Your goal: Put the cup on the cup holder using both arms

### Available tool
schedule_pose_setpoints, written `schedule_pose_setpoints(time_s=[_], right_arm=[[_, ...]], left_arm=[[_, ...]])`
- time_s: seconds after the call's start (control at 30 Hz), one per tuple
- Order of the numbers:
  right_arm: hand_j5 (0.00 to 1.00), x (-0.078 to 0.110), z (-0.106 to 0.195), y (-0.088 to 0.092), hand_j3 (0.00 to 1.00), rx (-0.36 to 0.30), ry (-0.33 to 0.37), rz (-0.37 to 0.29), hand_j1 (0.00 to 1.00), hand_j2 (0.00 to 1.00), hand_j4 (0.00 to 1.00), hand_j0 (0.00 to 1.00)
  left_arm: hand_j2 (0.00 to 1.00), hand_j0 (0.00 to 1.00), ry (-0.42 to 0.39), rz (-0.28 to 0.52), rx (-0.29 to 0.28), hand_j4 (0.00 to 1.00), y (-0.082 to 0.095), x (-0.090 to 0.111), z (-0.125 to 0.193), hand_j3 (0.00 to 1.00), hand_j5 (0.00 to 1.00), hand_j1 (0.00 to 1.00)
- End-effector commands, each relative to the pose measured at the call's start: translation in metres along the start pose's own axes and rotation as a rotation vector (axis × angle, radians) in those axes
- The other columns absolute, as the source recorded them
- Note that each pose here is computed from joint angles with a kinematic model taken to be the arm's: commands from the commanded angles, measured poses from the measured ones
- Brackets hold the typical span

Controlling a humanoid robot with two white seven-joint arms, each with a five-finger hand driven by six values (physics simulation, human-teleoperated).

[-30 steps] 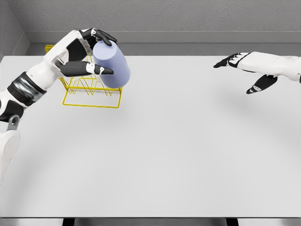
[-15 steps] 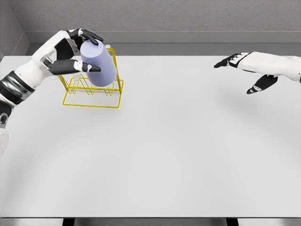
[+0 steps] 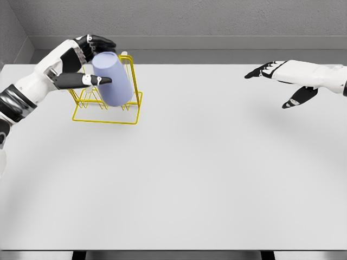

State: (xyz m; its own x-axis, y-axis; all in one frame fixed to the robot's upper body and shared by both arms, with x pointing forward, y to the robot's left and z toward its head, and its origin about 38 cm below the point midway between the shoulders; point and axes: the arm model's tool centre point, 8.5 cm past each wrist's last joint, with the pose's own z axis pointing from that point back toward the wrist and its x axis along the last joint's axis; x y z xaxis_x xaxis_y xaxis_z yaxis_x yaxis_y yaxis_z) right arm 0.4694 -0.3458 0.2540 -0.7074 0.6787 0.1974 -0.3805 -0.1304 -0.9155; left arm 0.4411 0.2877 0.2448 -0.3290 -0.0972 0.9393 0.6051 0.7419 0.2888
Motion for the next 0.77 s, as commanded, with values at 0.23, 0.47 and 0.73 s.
schedule_pose_setpoints(time_s=[0.23,0.47,0.73], right_arm=[[1.00,0.000,0.001,-0.001,1.00,-0.004,0.002,-0.005,1.00,1.00,1.00,1.00],[1.00,0.000,0.000,-0.001,1.00,-0.004,0.000,-0.005,1.00,1.00,1.00,1.00],[1.00,0.000,0.000,-0.001,1.00,-0.005,0.001,-0.004,1.00,1.00,1.00,1.00]], left_arm=[[0.89,0.89,-0.006,-0.003,-0.005,0.89,-0.001,0.002,0.000,0.89,0.89,0.89],[1.00,1.00,-0.102,-0.080,-0.071,1.00,-0.011,0.026,0.002,1.00,1.00,1.00],[1.00,1.00,-0.231,-0.296,-0.169,1.00,-0.034,0.033,0.061,1.00,1.00,1.00]])
